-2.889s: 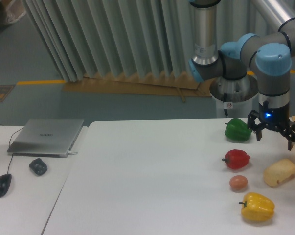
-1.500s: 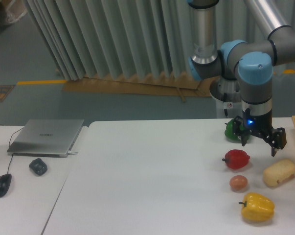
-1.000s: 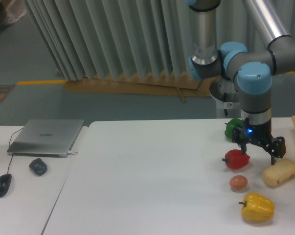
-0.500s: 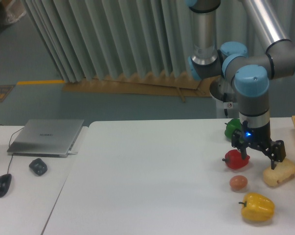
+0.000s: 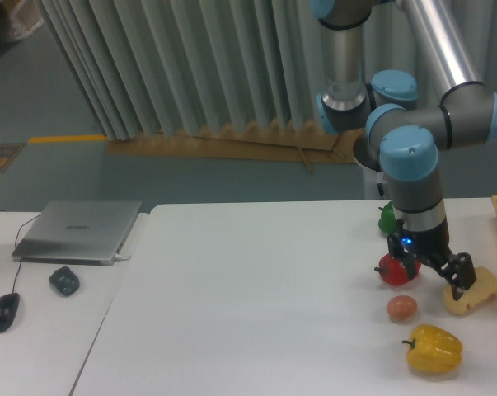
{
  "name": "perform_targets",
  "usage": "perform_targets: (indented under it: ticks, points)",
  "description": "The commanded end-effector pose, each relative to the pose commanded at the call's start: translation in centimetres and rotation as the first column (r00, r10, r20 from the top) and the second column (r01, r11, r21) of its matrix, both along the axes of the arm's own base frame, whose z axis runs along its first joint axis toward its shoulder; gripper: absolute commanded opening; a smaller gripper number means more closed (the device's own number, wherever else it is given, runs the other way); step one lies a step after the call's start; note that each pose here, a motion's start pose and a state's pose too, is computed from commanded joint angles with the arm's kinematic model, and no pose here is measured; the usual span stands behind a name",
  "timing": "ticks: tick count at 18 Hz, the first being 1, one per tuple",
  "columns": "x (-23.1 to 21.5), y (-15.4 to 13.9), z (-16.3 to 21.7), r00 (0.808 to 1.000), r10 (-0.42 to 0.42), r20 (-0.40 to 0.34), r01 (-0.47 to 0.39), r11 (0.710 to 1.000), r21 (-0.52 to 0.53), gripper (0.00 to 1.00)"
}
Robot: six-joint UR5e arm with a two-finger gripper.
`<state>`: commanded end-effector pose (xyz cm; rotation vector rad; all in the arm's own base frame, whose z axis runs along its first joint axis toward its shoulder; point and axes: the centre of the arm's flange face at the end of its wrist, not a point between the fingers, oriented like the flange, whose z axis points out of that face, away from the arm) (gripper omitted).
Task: Place the yellow pepper in a basket
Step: 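Lower the gripper onto the yellow bell pepper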
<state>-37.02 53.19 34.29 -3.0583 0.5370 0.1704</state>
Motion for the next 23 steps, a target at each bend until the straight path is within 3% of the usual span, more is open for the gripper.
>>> perform_targets:
  ticks: [3,6,9,13,23]
  points:
    - [-1.0,0.0,-1.2,0.996,-0.088,0.026,0.088,0.996,0.001,1.00]
    - [-2.1,-0.8,-0.3,0.993,-0.114,0.011,0.114,0.993,0.004,1.00]
    - [-2.9,0.1,1.3,0.994,-0.106,-0.015,0.106,0.994,0.035,1.00]
    - [-3.5,1.2,-0.3,0.997,-0.070,-0.006,0.071,0.997,0.042,1.00]
    - [-4.2,2.4,-3.9,0.997,-0.077,0.012,0.076,0.997,0.030,1.00]
